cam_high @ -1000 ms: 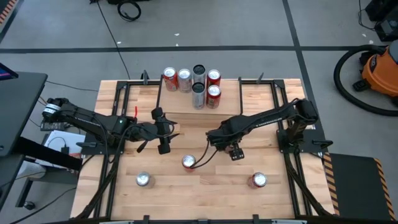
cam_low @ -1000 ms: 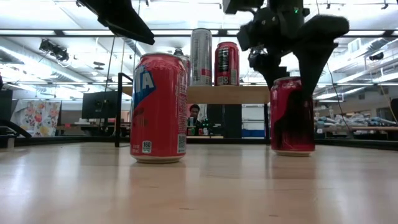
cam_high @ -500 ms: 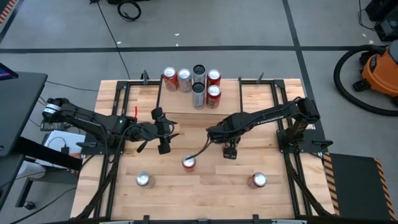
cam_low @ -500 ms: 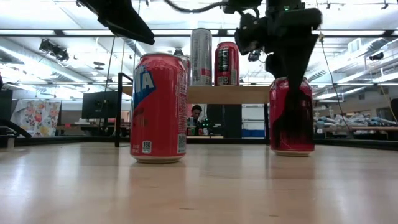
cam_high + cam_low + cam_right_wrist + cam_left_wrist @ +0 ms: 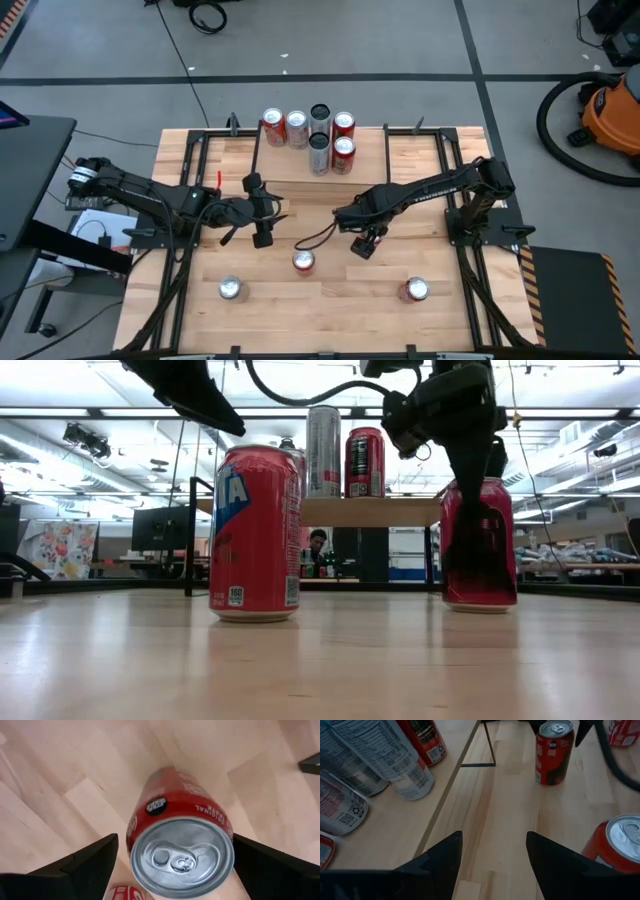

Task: Place canned beverage on shelf
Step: Put the top red and white soda can on the shelf

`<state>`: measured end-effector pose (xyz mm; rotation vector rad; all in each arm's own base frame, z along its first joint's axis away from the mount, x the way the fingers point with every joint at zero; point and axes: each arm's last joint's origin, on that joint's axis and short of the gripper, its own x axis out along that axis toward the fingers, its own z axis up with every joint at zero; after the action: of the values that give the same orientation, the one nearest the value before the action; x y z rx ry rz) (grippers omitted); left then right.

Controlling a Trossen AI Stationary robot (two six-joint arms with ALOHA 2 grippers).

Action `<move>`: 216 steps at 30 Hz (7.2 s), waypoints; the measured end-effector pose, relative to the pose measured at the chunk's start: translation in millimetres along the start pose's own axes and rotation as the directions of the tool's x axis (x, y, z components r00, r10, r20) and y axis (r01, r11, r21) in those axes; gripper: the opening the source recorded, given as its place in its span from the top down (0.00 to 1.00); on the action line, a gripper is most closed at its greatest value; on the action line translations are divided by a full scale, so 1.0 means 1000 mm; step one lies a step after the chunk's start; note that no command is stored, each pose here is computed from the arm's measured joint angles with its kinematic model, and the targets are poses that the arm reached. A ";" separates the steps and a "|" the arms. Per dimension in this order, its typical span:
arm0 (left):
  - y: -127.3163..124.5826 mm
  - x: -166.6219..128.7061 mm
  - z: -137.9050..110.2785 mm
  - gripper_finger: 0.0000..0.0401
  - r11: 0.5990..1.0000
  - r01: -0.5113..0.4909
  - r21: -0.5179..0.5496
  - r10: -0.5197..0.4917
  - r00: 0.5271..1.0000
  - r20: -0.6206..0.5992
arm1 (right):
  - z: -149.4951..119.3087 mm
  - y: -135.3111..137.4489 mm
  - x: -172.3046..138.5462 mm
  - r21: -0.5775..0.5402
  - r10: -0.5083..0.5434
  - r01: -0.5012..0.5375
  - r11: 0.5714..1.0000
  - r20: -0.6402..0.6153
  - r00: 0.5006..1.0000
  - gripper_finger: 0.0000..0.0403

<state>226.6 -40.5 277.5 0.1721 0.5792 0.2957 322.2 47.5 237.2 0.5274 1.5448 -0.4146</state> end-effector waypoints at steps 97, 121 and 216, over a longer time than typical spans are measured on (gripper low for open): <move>0.001 0.000 -0.005 0.42 0.992 -0.010 -0.127 0.004 0.999 -0.047 | 0.016 0.011 0.008 -0.927 0.004 0.197 0.318 0.209 0.978 0.16; 0.000 0.000 -0.005 0.42 0.991 -0.010 -0.131 0.004 0.999 -0.047 | 0.042 -0.014 -0.004 -0.507 0.037 0.078 0.859 0.213 0.976 0.06; 0.000 0.000 -0.007 0.42 0.988 -0.002 -0.154 -0.008 0.998 -0.067 | 0.034 -0.017 0.006 -0.713 -0.022 0.135 0.688 0.166 0.986 0.10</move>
<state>222.5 -39.8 271.7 0.0118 0.6211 0.3428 340.5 14.9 228.8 -0.1971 1.4476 0.1206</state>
